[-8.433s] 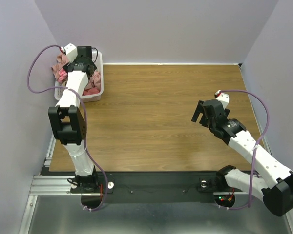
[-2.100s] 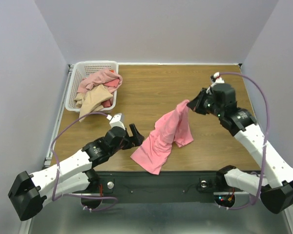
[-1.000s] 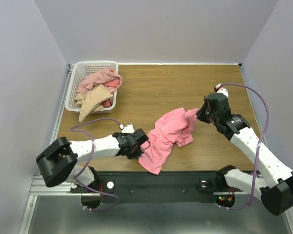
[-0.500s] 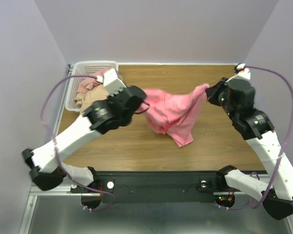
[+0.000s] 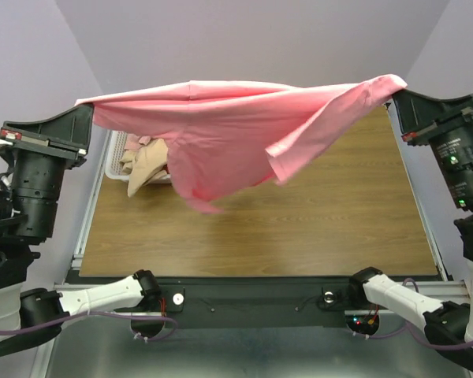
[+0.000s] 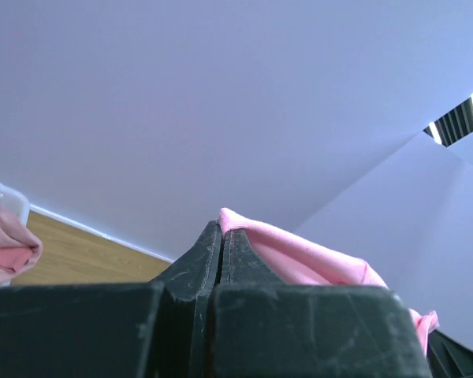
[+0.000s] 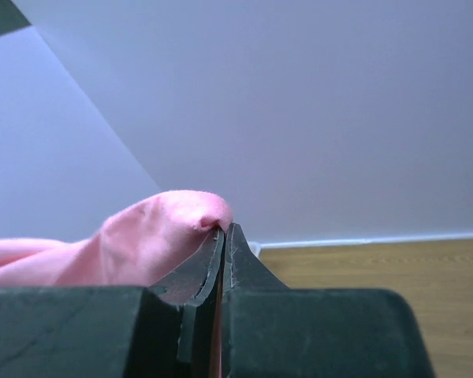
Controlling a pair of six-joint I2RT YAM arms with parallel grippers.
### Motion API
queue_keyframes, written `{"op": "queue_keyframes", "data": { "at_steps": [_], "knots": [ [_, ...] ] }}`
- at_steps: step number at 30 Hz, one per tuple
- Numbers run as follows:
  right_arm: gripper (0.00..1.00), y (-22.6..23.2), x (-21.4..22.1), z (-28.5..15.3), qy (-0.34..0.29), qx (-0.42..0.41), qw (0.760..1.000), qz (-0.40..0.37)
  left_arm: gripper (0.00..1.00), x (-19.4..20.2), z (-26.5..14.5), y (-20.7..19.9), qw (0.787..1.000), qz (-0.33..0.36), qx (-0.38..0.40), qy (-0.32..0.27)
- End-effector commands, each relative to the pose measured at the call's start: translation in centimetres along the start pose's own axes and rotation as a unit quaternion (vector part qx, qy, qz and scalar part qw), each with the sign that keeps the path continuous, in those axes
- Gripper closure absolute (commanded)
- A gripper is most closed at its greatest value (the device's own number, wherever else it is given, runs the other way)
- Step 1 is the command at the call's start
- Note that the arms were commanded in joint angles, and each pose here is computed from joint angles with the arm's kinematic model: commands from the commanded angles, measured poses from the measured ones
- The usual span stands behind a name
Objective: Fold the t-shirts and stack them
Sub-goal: Flatten the tshirt out
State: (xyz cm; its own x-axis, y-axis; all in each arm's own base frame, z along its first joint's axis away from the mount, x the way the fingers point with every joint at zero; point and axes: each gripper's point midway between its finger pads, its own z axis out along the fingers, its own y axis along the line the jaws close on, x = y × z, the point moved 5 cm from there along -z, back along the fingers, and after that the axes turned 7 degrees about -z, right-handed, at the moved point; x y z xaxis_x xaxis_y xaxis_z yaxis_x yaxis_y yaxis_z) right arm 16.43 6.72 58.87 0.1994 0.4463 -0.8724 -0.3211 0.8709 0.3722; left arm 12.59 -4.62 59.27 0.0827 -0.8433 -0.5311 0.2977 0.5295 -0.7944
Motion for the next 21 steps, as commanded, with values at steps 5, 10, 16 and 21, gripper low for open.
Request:
{"op": "queue_keyframes", "data": {
  "at_steps": [5,10,16,21],
  "knots": [
    [1.00,0.4,-0.4,1.1,-0.007,-0.012,1.000,-0.024,1.00,0.8,1.6,-0.5,0.998,0.063,-0.013,-0.008],
    [0.99,-2.1,3.0,4.7,0.027,0.069,0.995,-0.061,1.00,2.9,3.8,0.8,0.990,0.096,-0.097,-0.040],
    [0.99,-5.4,8.5,9.8,0.082,0.162,0.975,-0.129,1.00,9.2,10.6,0.2,0.982,0.150,-0.107,-0.029],
    [0.99,-7.5,11.0,17.3,0.086,0.178,0.959,-0.203,1.00,11.4,22.4,5.4,0.975,0.187,-0.119,0.018]
  ]
}}
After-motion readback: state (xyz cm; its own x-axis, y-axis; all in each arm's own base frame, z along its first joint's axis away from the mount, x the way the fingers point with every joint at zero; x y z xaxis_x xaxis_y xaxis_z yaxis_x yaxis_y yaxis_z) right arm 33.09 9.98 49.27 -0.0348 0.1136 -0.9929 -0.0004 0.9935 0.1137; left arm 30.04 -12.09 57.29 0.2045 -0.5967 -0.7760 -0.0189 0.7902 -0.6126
